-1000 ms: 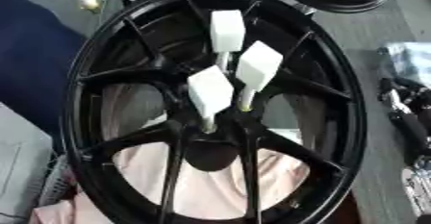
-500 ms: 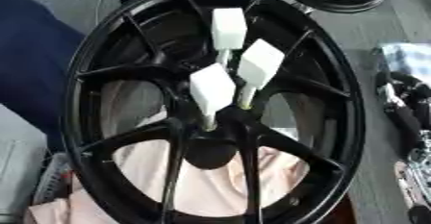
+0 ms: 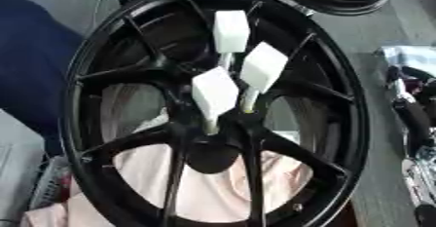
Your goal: Pull the pin out of the wheel hub.
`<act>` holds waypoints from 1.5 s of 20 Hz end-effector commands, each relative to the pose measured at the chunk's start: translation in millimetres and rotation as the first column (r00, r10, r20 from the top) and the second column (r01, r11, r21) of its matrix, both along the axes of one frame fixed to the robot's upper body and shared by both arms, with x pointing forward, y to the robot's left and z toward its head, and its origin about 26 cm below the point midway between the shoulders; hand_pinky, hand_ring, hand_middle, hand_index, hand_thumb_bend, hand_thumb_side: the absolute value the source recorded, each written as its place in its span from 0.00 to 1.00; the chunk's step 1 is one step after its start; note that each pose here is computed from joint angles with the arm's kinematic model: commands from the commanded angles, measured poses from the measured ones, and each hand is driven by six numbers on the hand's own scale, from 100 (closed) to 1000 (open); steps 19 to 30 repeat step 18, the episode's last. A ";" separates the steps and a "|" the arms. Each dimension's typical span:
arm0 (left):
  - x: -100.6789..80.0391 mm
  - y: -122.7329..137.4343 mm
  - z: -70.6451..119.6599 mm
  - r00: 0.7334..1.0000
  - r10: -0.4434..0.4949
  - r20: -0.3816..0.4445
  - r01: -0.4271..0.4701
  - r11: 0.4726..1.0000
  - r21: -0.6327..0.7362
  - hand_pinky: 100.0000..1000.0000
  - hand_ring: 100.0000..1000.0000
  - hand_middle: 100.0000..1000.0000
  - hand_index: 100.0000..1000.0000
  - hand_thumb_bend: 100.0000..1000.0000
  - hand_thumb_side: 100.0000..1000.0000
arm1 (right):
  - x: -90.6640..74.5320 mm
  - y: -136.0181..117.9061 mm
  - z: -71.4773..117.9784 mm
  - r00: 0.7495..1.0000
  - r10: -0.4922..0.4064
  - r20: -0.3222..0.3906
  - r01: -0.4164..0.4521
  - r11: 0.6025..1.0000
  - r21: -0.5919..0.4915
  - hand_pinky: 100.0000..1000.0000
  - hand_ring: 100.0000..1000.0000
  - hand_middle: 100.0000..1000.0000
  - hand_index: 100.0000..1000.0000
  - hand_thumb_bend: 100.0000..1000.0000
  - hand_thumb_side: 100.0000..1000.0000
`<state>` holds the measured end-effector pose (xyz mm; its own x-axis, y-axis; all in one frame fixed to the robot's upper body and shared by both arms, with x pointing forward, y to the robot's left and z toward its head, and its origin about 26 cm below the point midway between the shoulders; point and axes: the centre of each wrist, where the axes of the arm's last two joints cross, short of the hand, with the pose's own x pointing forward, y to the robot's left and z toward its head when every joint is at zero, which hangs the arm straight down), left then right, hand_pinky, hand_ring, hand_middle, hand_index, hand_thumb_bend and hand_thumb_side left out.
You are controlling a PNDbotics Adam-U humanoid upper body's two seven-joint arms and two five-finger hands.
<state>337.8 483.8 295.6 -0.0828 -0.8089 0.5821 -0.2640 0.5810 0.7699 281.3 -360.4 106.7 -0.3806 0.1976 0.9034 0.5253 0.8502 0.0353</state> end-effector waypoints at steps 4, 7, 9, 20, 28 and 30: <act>-20.4 -3.4 -7.1 0.995 0.034 0.094 -0.037 0.999 0.022 0.80 0.70 0.63 0.76 0.20 0.75 | 1.4 -0.1 11.7 0.999 0.027 0.023 -0.026 0.999 -0.034 0.80 0.58 0.44 0.69 0.31 0.31; -24.1 -19.6 1.6 0.983 0.002 0.186 0.002 1.000 -0.024 0.75 0.62 0.53 0.69 0.07 0.64 | 2.0 0.5 12.4 0.999 0.032 0.025 -0.032 0.999 -0.036 0.80 0.58 0.44 0.69 0.31 0.31; -22.1 -40.2 4.1 0.967 -0.056 0.249 0.071 0.996 -0.051 0.74 0.60 0.51 0.67 0.04 0.65 | 3.0 1.6 13.4 0.999 0.039 0.028 -0.038 0.999 -0.035 0.80 0.58 0.44 0.69 0.31 0.31; -20.2 -138.8 -12.0 0.877 -0.225 0.425 0.365 0.887 -0.283 0.73 0.58 0.50 0.68 0.06 0.70 | 10.7 10.9 18.9 0.996 0.083 0.046 -0.081 0.996 -0.036 0.80 0.58 0.44 0.69 0.31 0.30; -20.2 -138.8 -12.0 0.877 -0.225 0.425 0.365 0.887 -0.283 0.73 0.58 0.50 0.68 0.06 0.70 | 10.7 10.9 18.9 0.996 0.083 0.046 -0.081 0.996 -0.036 0.80 0.58 0.44 0.69 0.31 0.30; -20.2 -138.8 -12.0 0.877 -0.225 0.425 0.365 0.887 -0.283 0.73 0.58 0.50 0.68 0.06 0.70 | 10.7 10.9 18.9 0.996 0.083 0.046 -0.081 0.996 -0.036 0.80 0.58 0.44 0.69 0.31 0.30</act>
